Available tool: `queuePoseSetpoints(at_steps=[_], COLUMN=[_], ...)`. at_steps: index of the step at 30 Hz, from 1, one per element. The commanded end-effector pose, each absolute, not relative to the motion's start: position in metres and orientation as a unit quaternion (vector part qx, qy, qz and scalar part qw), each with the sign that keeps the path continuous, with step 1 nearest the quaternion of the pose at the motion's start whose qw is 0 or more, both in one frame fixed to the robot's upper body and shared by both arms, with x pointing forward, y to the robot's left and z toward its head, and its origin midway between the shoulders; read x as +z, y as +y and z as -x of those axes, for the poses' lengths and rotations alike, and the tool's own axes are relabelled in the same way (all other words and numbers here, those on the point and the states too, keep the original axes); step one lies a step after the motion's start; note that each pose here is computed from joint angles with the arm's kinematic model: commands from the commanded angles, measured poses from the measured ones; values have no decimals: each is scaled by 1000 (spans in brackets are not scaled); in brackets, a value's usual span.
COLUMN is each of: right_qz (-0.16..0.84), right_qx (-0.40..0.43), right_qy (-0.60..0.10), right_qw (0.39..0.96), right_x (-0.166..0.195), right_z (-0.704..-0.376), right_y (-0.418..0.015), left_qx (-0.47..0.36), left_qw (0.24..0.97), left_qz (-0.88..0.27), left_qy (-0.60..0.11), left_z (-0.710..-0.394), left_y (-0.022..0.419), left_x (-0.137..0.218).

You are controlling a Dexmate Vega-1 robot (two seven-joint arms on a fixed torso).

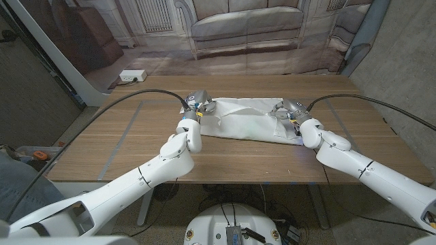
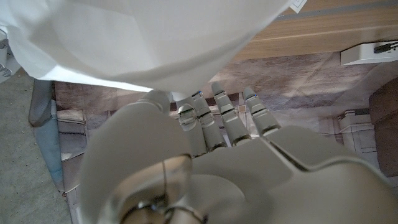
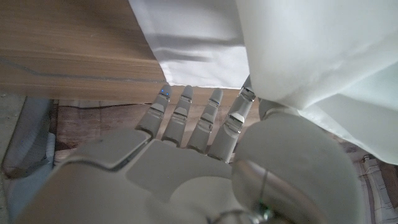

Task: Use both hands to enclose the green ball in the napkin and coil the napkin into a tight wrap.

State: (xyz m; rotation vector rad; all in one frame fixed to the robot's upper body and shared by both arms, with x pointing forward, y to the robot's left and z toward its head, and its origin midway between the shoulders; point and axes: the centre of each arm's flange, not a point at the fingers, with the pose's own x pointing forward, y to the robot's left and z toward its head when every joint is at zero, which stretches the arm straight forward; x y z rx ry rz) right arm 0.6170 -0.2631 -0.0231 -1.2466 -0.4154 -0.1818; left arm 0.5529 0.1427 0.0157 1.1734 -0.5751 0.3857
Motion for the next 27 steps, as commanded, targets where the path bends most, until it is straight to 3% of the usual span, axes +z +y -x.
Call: queuePoseSetpoints(at_steps=[1, 14, 27], right_qz=[593, 598, 602], right_qx=[-90, -93, -101], right_qy=[-180, -174, -177], right_qw=[780, 777, 772], right_x=[-31, -32, -28], right_z=[-630, -628, -619], right_y=[-262, -258, -253], left_qx=[165, 184, 150], left_qw=[777, 760, 787], left_qz=[-553, -570, -547], left_qy=[-251, -253, -242], left_z=[-575, -599, -626], left_y=[141, 144, 148], left_x=[13, -4, -21])
